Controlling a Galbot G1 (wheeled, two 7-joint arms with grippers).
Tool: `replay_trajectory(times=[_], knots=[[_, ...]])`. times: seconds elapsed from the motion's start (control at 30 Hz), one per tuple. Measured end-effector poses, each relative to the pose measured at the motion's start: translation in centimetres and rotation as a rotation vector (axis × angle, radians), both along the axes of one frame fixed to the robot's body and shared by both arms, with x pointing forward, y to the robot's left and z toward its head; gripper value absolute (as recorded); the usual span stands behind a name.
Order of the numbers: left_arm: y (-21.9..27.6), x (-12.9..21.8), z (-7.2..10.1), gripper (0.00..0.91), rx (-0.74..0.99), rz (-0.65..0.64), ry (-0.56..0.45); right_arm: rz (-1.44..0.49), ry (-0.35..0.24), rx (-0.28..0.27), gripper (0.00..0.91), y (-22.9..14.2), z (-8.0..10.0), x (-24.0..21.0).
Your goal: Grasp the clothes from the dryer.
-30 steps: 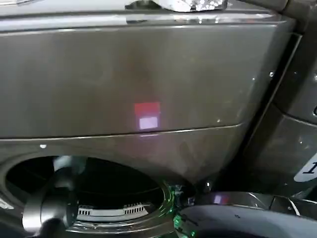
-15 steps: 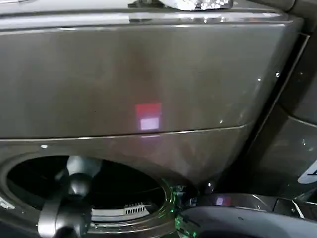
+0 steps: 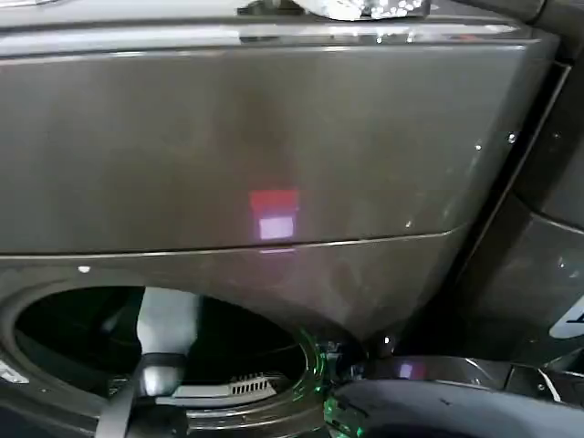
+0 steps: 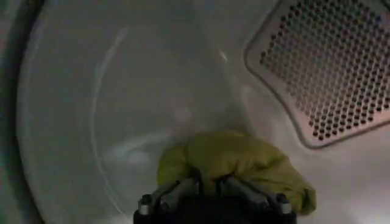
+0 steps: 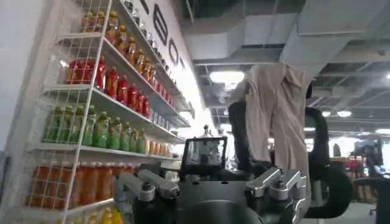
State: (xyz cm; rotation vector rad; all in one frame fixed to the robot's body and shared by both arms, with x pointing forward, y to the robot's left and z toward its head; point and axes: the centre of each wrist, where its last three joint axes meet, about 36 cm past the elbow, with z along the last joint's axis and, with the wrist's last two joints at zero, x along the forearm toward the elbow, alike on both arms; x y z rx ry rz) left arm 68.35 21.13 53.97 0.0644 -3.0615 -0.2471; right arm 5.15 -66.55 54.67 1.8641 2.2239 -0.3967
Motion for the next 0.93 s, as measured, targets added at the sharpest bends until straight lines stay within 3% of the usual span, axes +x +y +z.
replay_trajectory(times=[0.4, 0.93], knots=[[-0.3, -1.3, -0.5, 0.000, -0.110, 0.024, 0.000, -0.009, 0.019, -0.017, 0.907, -0.1, -0.5, 0.0], [-0.5, -1.3, -0.7, 0.000, -0.138, 0.011, 0.008, -0.059, 0.019, 0.027, 0.907, -0.1, 0.9, -0.7]])
